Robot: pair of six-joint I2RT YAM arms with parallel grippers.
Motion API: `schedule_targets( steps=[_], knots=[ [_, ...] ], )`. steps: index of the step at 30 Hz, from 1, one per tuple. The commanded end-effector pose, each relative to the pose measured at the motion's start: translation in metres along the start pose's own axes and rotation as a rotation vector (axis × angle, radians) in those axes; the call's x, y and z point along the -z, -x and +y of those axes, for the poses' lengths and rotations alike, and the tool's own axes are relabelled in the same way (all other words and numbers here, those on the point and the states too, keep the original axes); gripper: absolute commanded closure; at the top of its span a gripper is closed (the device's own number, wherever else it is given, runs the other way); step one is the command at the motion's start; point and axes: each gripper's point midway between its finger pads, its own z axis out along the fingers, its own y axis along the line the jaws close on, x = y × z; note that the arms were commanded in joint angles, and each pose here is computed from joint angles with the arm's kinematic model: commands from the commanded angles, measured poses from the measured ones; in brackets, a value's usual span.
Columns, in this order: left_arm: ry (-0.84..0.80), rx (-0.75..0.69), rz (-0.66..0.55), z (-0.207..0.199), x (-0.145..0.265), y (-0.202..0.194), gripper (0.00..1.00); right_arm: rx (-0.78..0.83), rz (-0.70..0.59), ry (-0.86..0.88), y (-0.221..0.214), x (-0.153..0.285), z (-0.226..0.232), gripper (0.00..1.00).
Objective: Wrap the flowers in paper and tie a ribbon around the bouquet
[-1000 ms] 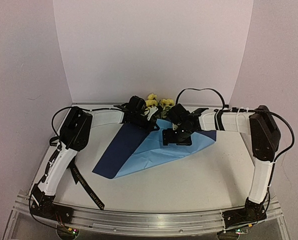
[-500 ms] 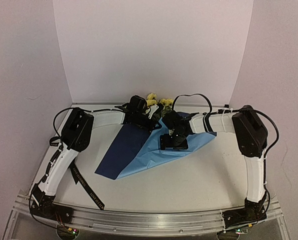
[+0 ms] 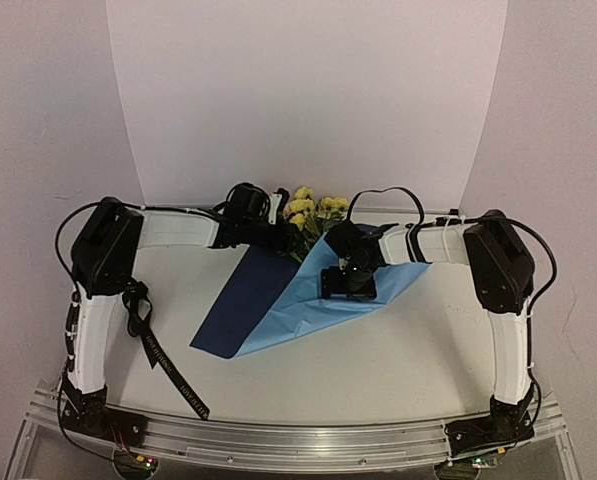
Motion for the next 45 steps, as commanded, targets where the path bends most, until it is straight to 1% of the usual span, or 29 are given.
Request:
schedule_targets(
  steps=[1,4,6,10,12,14,16,20,23,24,28,32,34,37,40,45],
  knots=[
    [0.074,0.281,-0.164,-0.004,0.080,0.048,0.26,-0.033,0.001,-0.019,0.008,0.005,-0.002,0.15],
    [0.117,0.490,-0.069,-0.001,0.104,0.002,0.26,-0.046,0.006,-0.032,0.009,0.006,-0.003,0.15],
    [0.155,0.613,-0.021,-0.006,0.119,-0.030,0.27,-0.053,0.012,-0.035,0.009,0.005,-0.003,0.16],
    [0.288,0.816,-0.005,-0.014,0.154,-0.082,0.27,-0.064,0.019,-0.038,0.009,0.002,-0.003,0.16],
    [0.305,0.901,-0.026,-0.024,0.169,-0.098,0.27,-0.066,0.022,-0.043,0.008,0.001,-0.003,0.16],
    [0.308,0.964,-0.016,-0.033,0.176,-0.119,0.28,-0.070,0.026,-0.044,0.007,0.000,-0.003,0.17],
    [0.287,0.958,0.015,-0.048,0.174,-0.130,0.28,-0.076,0.028,-0.045,0.007,-0.002,-0.004,0.17],
    [0.265,0.809,0.087,-0.076,0.153,-0.133,0.30,-0.092,0.017,-0.053,0.010,0.000,-0.005,0.17],
    [0.172,0.709,0.059,-0.094,0.129,-0.110,0.35,-0.095,0.004,-0.053,0.014,0.003,-0.004,0.16],
    [0.104,0.688,0.022,-0.105,0.121,-0.096,0.36,-0.099,-0.001,-0.053,0.015,0.004,-0.004,0.17],
    [0.012,0.615,0.029,-0.120,0.079,-0.083,0.43,-0.108,-0.016,-0.045,0.021,0.010,-0.003,0.16],
    [-0.038,0.659,0.080,-0.113,0.052,-0.096,0.58,-0.119,-0.027,-0.036,0.027,0.016,-0.003,0.16],
    [-0.037,0.671,0.109,-0.107,0.044,-0.106,0.62,-0.123,-0.033,-0.026,0.030,0.019,-0.002,0.16],
    [0.005,0.683,0.156,-0.089,0.036,-0.123,0.65,-0.121,-0.052,-0.015,0.037,0.027,0.001,0.16],
    [0.032,0.702,0.174,-0.067,0.032,-0.131,0.68,-0.107,-0.086,-0.005,0.047,0.041,0.004,0.16],
    [0.047,0.697,0.230,-0.054,0.024,-0.141,0.69,-0.059,-0.156,0.002,0.064,0.069,0.003,0.13]
  ],
)
